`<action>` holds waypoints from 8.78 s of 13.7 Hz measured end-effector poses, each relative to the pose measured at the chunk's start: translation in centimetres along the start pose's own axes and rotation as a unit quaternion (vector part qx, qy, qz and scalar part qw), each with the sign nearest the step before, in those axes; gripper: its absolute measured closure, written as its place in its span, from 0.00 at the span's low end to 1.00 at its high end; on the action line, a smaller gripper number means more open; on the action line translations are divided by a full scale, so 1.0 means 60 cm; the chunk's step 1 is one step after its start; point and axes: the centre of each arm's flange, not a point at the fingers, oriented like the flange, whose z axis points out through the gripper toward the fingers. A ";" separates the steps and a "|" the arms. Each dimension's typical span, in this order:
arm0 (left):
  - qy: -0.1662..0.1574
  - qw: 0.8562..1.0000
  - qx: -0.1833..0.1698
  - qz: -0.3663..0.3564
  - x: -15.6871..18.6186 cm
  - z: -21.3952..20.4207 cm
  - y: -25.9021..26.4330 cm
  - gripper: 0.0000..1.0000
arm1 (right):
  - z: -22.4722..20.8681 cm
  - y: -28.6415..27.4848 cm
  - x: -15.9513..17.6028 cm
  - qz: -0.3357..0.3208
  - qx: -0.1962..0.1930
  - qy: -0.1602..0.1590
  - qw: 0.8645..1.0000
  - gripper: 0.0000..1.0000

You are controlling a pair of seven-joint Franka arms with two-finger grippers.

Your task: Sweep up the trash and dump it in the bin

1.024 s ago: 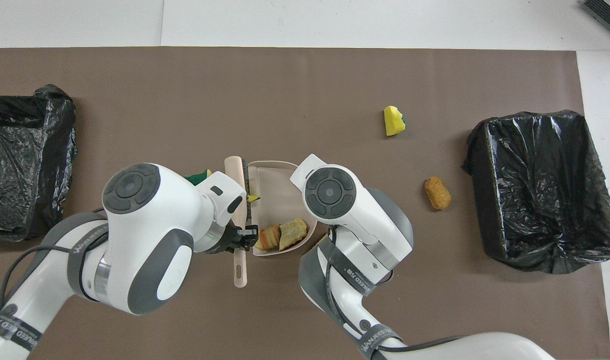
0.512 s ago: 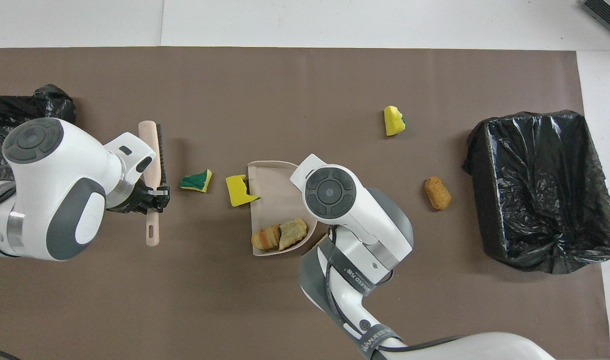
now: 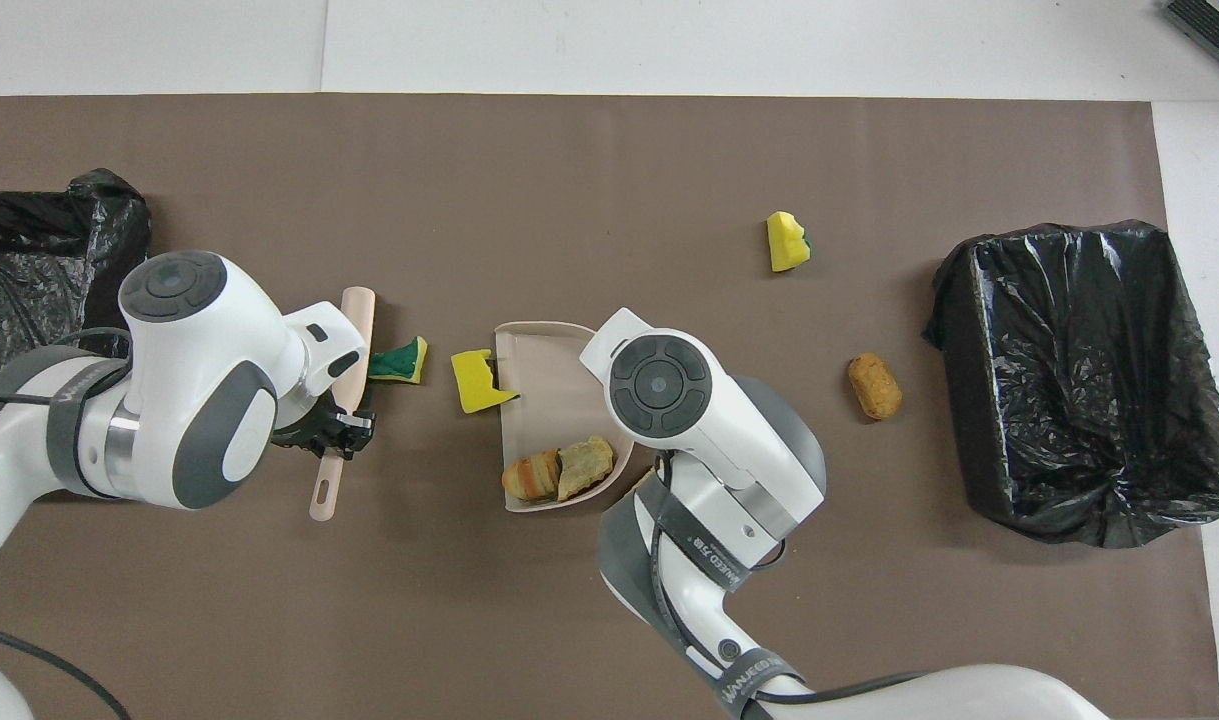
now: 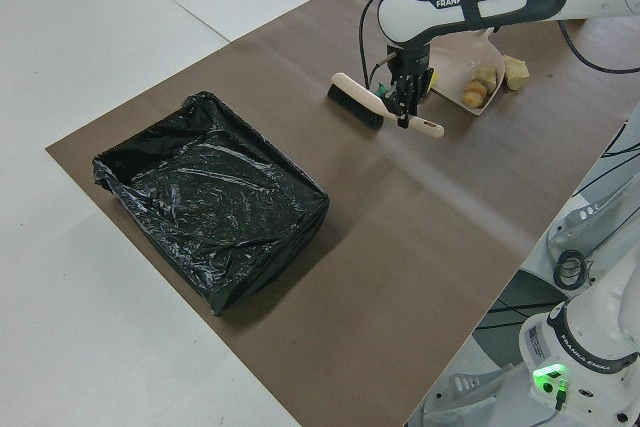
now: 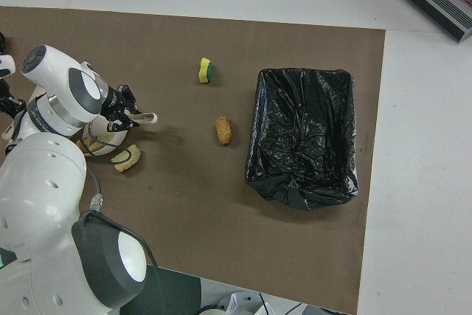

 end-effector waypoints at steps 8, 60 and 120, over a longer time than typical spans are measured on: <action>0.001 0.999 0.018 0.029 -0.090 0.012 0.273 0.74 | 0.000 0.000 0.000 0.000 0.000 0.000 1.000 0.69; 0.011 0.997 -0.043 -0.070 -0.416 0.140 0.419 0.74 | -0.208 0.047 -0.921 -0.043 0.100 -0.313 0.943 0.69; 0.169 0.985 0.000 0.027 -0.088 -0.459 -0.038 0.00 | -0.142 -0.123 0.150 0.695 0.123 0.033 0.707 0.00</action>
